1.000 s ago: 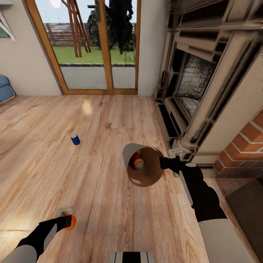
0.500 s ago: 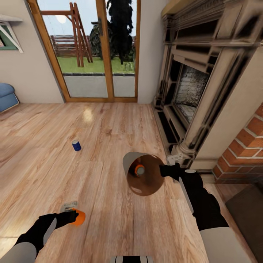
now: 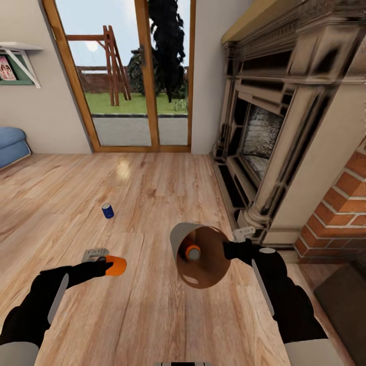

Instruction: Put the three can of soda from the living room inside the tash can in the kitchen.

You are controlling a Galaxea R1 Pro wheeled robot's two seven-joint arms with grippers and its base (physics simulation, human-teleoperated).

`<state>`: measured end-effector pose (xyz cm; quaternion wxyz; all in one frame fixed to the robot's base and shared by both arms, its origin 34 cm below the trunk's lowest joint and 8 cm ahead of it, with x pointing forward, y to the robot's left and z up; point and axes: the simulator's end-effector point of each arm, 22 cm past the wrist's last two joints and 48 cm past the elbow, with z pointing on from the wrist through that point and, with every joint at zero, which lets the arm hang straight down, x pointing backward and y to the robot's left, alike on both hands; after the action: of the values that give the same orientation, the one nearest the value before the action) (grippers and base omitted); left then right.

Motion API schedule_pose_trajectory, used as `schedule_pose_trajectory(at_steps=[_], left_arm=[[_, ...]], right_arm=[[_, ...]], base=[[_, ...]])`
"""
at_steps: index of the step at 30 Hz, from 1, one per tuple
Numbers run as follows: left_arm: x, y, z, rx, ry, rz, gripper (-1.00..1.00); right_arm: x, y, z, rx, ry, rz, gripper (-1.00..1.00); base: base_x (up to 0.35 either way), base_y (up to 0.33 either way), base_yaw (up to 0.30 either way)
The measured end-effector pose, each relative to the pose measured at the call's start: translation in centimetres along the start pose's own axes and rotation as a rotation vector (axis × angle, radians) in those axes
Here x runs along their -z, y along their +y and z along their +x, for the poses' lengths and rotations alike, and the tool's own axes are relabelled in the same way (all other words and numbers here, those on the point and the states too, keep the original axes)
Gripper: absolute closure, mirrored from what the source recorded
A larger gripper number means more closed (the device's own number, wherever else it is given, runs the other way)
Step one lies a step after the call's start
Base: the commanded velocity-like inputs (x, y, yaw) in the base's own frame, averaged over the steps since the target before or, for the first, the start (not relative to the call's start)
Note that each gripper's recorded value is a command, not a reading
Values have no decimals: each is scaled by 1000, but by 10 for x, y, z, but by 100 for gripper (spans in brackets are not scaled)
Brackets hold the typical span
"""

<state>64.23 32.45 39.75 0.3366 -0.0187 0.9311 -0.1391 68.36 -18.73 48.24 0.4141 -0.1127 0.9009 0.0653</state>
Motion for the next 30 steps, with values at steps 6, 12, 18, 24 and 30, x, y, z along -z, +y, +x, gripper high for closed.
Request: schedule_pose_trajectory(at_steps=[6, 12, 18, 24, 30], left_arm=[[19, -14, -9, -15, -18, 28, 100], [41, -35, -9, -35, -29, 90, 100], [65, -53, -12, -55, -46, 139, 100], [87, -81, -8, -74, -48, 241, 100], [118, -125, -5, -93, -50, 418, 100]], right_arm=[[31, 0, -21, -8, 0, 13, 100], [52, -13, -15, -13, 51, 32, 100], [69, -27, -7, 5, 80, -15, 100], [77, -46, -2, 32, 97, 29, 100], [79, -46, 13, 15, 129, 21, 100]], base=[[0, 0, 0], [0, 0, 0], [0, 0, 0], [0, 0, 0], [0, 0, 0]])
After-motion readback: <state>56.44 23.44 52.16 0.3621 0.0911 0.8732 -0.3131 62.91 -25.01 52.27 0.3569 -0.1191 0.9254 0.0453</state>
